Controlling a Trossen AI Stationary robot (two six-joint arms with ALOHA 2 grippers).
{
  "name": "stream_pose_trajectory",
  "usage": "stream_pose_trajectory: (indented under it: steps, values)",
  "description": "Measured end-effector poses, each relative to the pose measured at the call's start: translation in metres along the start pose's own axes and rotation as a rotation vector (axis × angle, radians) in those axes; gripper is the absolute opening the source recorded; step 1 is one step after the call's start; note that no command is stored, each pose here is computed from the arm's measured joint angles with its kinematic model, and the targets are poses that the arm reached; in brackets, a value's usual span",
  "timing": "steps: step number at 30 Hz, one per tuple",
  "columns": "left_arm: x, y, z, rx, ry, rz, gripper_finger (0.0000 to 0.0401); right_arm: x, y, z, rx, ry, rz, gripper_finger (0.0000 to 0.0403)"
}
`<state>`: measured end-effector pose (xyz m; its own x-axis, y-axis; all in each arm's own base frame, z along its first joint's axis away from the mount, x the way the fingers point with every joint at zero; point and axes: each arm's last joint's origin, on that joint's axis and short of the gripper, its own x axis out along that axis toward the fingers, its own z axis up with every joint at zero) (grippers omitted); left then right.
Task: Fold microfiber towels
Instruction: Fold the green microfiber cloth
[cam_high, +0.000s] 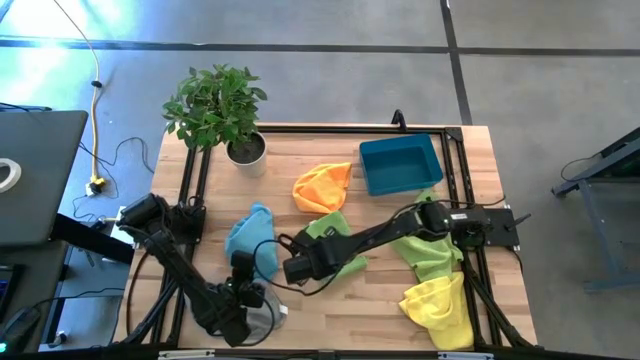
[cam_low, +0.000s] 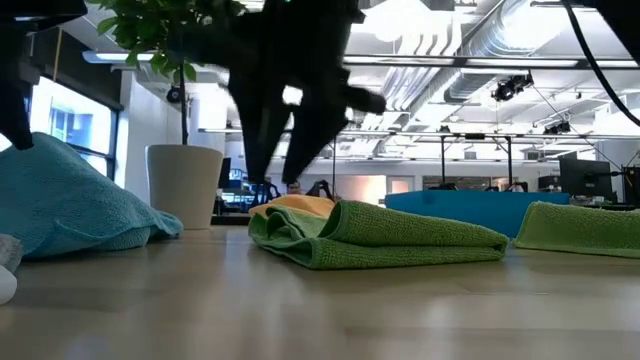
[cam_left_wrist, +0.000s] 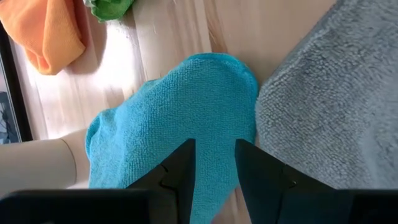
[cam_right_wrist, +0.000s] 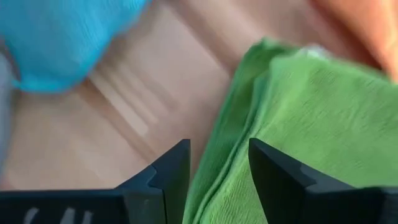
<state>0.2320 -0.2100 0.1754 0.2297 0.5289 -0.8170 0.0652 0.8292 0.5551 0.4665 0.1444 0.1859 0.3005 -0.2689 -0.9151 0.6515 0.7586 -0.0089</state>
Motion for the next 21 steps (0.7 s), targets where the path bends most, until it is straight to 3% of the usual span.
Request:
stream_pose_trajectory:
  steps: [4, 21]
  values:
    - [-0.002, -0.003, -0.002, 0.01, -0.007, -0.002, 0.0103, 0.015, 0.0, -0.001, 0.0, 0.057, 0.001, 0.0156]
    - [-0.004, -0.005, -0.004, -0.008, -0.017, 0.001, 0.0103, 0.025, -0.01, 0.002, 0.042, 0.041, -0.1, 0.0144]
